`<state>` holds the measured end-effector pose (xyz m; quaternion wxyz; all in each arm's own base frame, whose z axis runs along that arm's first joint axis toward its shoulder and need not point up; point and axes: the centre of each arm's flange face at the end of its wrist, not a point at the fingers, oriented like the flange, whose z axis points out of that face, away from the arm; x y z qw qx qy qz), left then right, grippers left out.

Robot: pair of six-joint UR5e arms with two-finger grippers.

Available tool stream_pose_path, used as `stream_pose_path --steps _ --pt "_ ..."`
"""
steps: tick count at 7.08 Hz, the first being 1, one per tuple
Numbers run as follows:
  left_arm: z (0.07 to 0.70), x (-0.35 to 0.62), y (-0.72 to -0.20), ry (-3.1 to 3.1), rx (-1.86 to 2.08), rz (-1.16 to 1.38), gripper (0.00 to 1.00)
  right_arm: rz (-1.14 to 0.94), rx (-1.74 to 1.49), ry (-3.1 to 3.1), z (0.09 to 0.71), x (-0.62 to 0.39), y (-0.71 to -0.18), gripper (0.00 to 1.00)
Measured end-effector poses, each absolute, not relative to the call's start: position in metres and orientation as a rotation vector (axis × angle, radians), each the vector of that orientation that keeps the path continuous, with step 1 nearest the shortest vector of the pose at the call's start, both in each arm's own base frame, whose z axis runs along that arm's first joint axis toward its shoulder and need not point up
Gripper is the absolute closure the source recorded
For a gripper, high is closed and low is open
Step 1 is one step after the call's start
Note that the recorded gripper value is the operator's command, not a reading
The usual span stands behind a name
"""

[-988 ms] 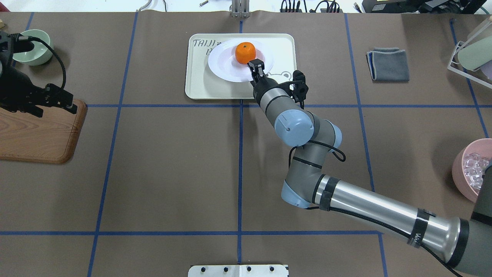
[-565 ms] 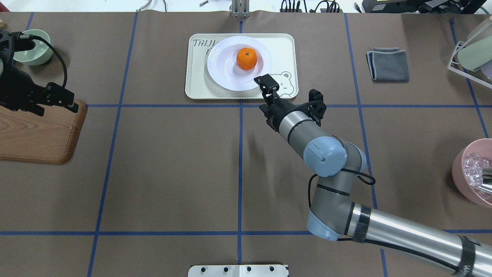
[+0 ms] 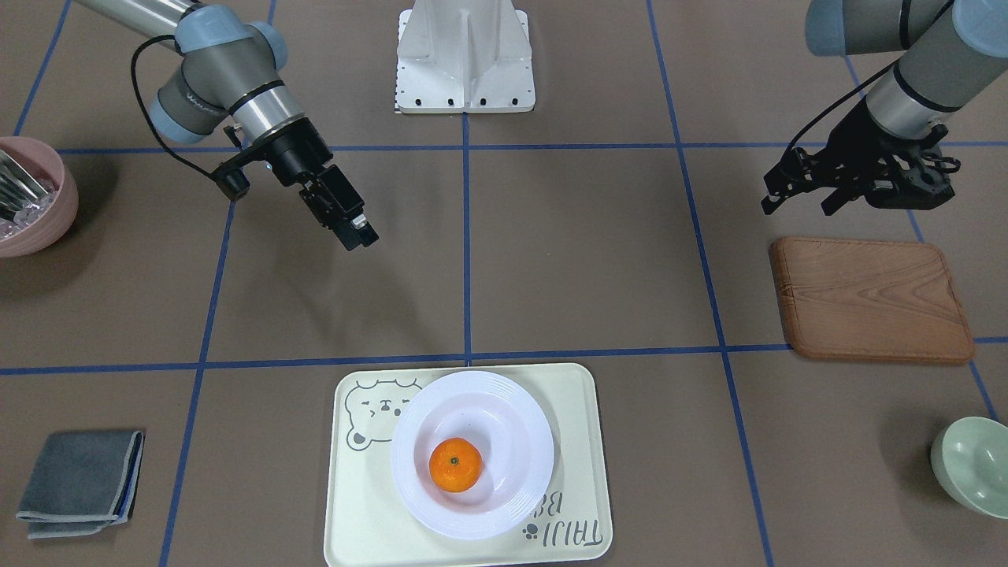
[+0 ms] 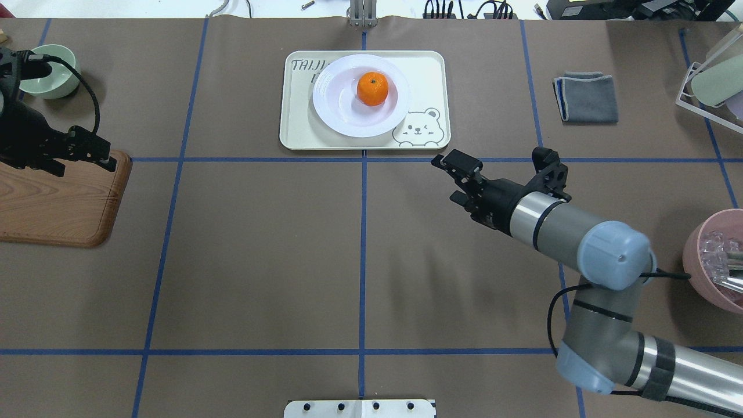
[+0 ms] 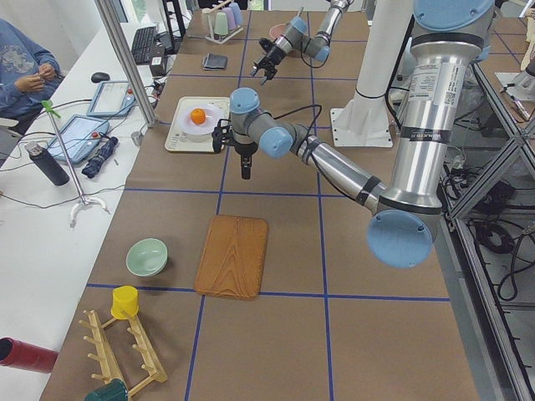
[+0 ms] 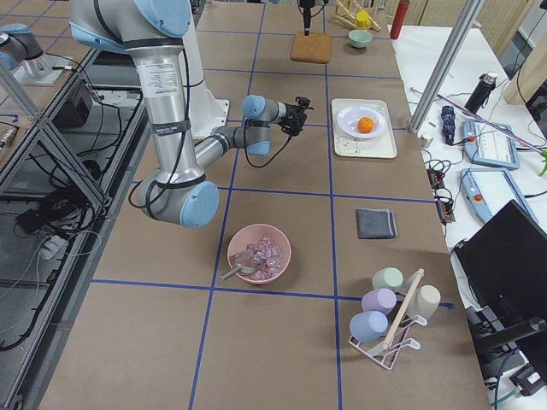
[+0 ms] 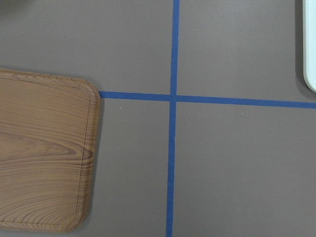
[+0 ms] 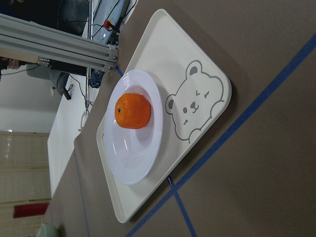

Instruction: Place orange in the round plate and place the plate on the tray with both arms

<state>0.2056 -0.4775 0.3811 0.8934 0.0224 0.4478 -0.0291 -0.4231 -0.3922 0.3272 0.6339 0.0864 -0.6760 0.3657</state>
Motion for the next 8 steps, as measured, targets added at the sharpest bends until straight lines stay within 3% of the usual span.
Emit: stream_pose_path --steps 4,8 --pt "0.393 0.199 -0.479 0.912 0.047 -0.068 0.01 0.422 0.127 -1.384 0.407 -0.215 -0.498 0.00" --pt "0.426 0.153 -0.485 0.858 0.119 -0.006 0.01 0.257 0.223 -1.273 0.494 -0.101 -0.531 0.00"
